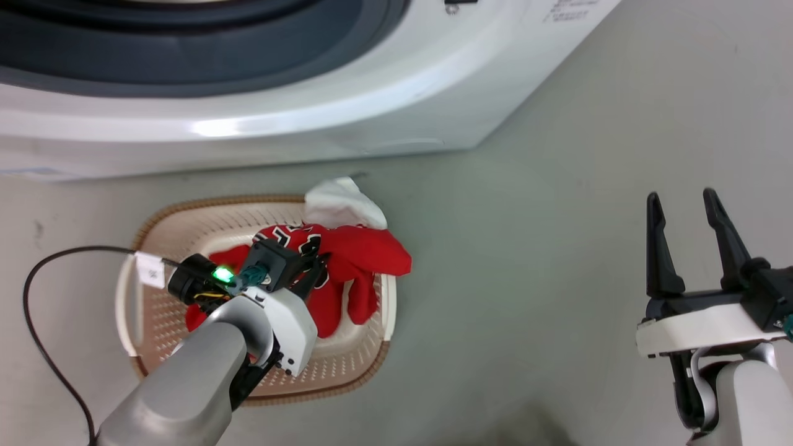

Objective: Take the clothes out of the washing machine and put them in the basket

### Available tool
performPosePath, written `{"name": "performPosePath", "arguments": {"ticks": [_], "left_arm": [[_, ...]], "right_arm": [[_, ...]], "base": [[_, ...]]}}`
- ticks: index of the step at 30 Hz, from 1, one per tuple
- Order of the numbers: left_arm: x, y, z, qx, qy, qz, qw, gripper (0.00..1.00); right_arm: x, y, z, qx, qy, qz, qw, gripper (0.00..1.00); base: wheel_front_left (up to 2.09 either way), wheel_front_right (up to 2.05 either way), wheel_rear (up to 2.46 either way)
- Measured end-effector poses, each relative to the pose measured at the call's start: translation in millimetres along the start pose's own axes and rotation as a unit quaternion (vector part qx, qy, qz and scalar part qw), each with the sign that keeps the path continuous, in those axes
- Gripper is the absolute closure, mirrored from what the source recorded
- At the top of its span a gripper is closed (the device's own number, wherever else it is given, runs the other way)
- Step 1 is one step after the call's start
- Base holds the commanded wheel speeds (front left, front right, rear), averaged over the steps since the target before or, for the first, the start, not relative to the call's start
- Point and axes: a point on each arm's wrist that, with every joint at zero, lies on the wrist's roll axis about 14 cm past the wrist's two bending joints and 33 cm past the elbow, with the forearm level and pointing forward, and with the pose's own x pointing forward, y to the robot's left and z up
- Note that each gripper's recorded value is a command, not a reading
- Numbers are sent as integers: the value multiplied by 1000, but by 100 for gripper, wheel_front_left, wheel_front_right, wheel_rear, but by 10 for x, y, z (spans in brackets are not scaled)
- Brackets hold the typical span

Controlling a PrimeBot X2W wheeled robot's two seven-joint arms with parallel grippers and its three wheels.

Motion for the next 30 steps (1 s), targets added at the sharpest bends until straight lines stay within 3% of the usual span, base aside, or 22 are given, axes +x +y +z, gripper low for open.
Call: {"name": "performPosePath", "arguments": {"ticks": [13, 26, 27, 28, 29, 30], "left_arm": [[683, 35, -842, -18, 114, -39, 993, 100], [881, 136, -1343, -53, 191, -19, 980, 100], [871, 139, -1350, -55, 193, -16, 980, 95], [854, 146, -1357, -52, 195, -14, 979, 26], [830, 156, -1374, -48, 200, -13, 979, 0], [805, 164, -1385, -43, 204, -11, 978, 0]], "right_arm": [[141, -140, -499, -3, 58, -19, 998, 0], [118, -196, -722, -4, 89, -27, 996, 0], [117, -189, -716, -3, 88, -26, 996, 0], [118, -188, -703, -3, 87, -26, 996, 0], [121, -189, -687, -2, 84, -26, 996, 0], [125, -192, -669, -2, 82, -27, 996, 0]], "base": [[0, 0, 0], [0, 0, 0], [0, 0, 0], [0, 0, 0], [0, 0, 0], [0, 0, 0]]}}
